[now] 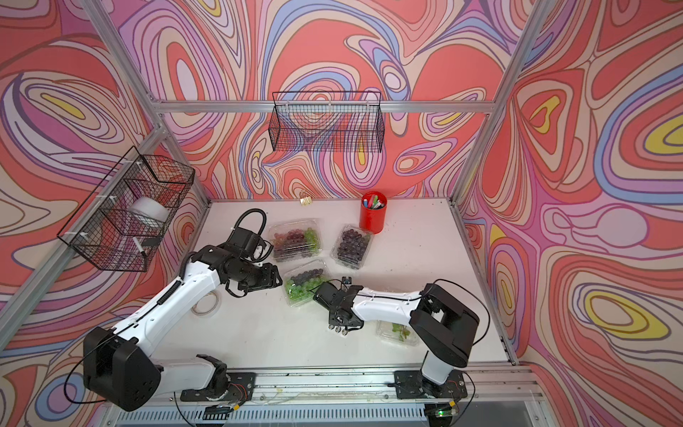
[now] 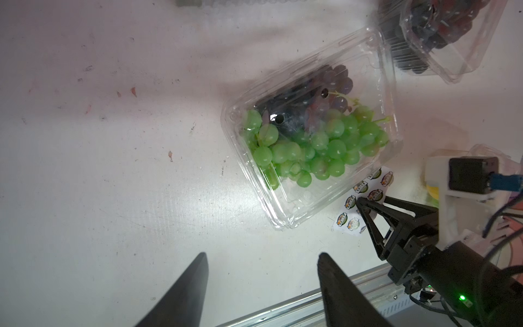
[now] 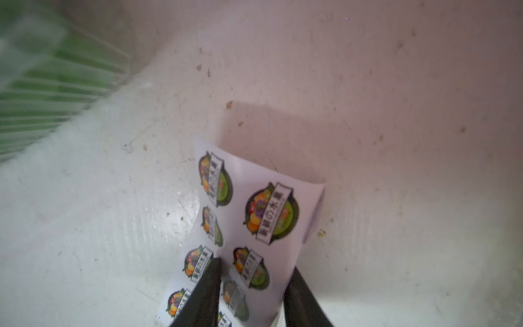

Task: Label fruit boxes
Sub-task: Pick up the label sticker from the center of the board.

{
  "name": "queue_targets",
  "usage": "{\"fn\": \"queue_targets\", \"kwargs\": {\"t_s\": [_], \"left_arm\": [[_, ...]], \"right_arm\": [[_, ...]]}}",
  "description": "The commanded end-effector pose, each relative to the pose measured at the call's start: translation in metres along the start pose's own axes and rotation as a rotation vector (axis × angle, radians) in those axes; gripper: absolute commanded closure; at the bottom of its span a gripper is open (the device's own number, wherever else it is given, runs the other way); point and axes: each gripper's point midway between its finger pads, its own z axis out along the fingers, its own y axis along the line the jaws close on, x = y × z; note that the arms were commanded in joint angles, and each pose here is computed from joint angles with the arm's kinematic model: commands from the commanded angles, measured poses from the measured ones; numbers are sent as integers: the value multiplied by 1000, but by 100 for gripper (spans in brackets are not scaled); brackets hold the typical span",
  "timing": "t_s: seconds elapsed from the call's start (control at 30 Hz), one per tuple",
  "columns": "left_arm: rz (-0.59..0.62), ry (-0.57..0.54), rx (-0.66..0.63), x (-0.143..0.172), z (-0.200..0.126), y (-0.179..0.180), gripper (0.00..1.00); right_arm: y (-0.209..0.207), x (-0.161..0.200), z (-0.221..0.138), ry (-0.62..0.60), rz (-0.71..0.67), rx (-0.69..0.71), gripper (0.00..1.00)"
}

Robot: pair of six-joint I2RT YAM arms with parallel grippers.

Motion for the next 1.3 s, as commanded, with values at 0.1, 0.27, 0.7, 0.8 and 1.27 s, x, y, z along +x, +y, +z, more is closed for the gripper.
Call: {"fn": "queue_targets", "kwargs": {"t_s": [0.1, 0.27, 0.7, 0.8, 1.27], "left_arm": [[18, -33, -7, -2, -7, 2, 38], [51, -60, 8, -6, -10, -2, 40], [273, -234, 176, -16, -33, -32, 51], [352, -277, 267, -15, -37, -46, 51], [805, -498, 717, 15, -58, -108, 62]], "right_arm": [[1, -7, -8, -67, -6, -42, 71], [4, -11, -15, -98, -25, -79, 73], [7, -27, -46, -226, -102, -180, 77], [9, -29, -53, -252, -131, -212, 77], [24, -46, -109, -443, -319, -380, 76]]}}
